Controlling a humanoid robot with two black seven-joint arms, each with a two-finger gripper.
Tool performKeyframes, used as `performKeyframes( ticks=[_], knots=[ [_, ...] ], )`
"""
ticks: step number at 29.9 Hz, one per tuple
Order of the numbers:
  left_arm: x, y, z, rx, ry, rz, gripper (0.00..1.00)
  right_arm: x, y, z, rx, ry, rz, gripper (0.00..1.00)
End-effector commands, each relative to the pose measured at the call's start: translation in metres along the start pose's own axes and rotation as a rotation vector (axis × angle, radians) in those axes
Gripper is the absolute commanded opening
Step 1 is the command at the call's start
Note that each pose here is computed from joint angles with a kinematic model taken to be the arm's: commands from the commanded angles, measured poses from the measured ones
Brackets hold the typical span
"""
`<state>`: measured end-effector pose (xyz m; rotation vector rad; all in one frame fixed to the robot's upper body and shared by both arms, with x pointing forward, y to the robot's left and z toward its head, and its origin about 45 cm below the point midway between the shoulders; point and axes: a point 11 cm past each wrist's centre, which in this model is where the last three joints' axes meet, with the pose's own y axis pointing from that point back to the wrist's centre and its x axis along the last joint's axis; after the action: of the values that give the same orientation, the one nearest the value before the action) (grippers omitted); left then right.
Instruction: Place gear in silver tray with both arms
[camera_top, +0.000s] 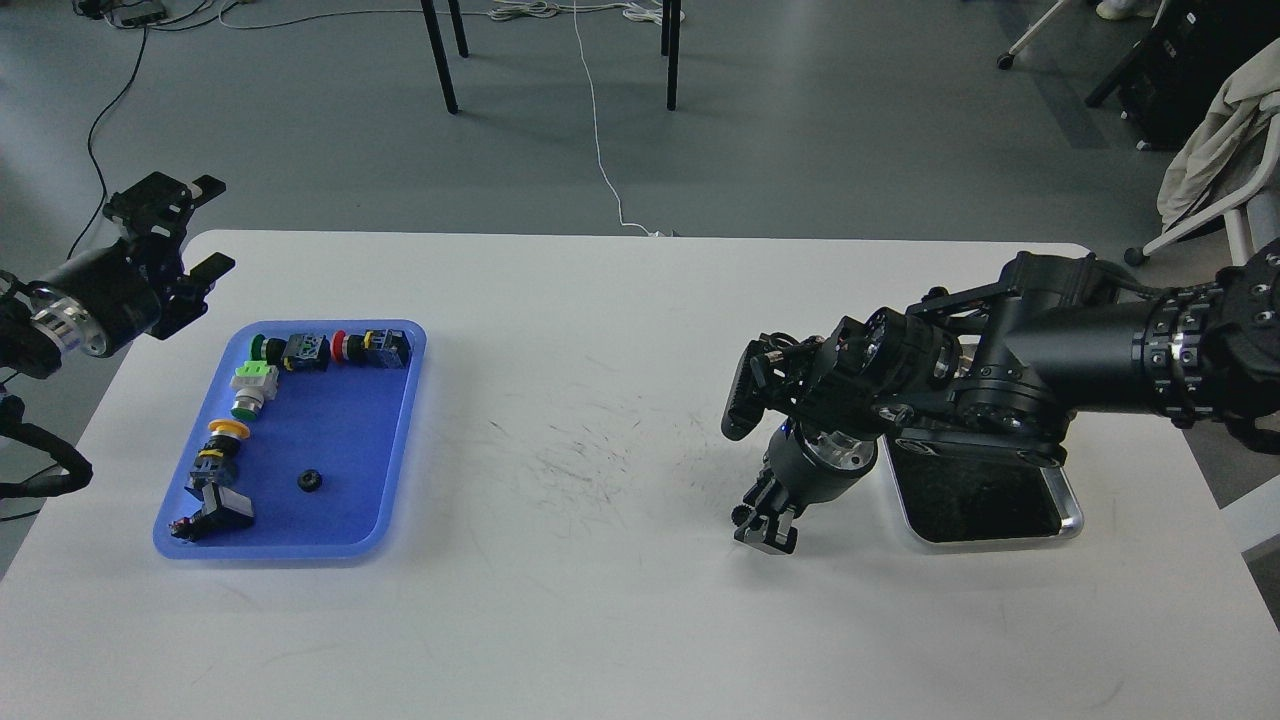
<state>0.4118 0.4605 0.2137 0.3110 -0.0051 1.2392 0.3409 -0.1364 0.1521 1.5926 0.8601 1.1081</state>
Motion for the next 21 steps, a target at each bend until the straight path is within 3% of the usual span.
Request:
performKeyframes(
  ticks=[1,21],
  knots=[
    [-0.0004,0.0001,-0.0008,0.002,-0.001,-0.001,0.98,0.0005,0.0005,0.0005,-0.002,0.000,0.001,0.38],
    [0.0013,0.0010,-0.0016,0.005,-0.003,0.004,0.98,0.0015,0.0010,0.0008,-0.005,0.003,-0.001,0.16]
  ],
)
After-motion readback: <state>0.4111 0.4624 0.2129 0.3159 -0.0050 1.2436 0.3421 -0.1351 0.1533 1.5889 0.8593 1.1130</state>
